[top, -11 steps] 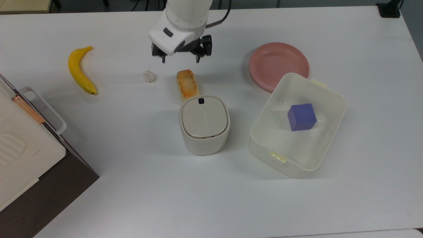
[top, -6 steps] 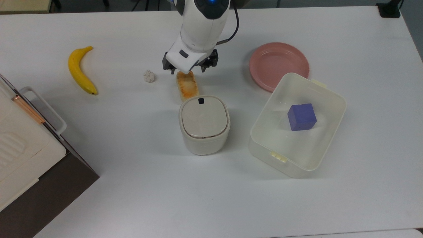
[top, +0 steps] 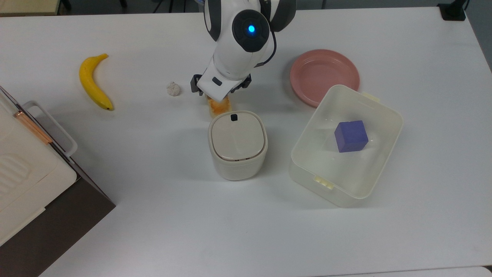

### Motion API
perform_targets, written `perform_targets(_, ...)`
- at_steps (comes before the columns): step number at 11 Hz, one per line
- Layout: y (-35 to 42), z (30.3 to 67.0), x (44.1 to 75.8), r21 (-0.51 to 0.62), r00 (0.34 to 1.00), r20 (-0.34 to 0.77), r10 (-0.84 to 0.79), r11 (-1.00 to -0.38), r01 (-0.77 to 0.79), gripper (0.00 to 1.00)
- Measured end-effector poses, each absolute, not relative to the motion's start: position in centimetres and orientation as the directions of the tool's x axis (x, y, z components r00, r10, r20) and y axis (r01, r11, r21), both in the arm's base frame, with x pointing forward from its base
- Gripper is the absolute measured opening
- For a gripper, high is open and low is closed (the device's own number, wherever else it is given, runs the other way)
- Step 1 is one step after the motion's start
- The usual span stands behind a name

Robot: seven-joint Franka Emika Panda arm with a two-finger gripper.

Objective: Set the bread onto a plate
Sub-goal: 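Close the gripper on the bread slice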

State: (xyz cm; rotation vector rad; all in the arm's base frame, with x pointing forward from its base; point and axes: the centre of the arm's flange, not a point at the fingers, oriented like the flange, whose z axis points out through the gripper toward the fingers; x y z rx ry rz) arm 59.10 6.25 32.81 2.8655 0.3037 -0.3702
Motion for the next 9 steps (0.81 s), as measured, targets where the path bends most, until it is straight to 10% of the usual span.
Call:
perform_targets(3,7.6,31.8,59.0,0.217,0.941,-0.285,0.184,-0.944,0.250,0.71)
perform_targets(7,8.0,32.0,59.0,0.217,0.940,-0.280,0.193,-0.941,0.258,0.14)
perform_targets(9,8.7,32.8,59.1,0.216,0.939,-0.280,0.201,-0.940,0.265,0.14)
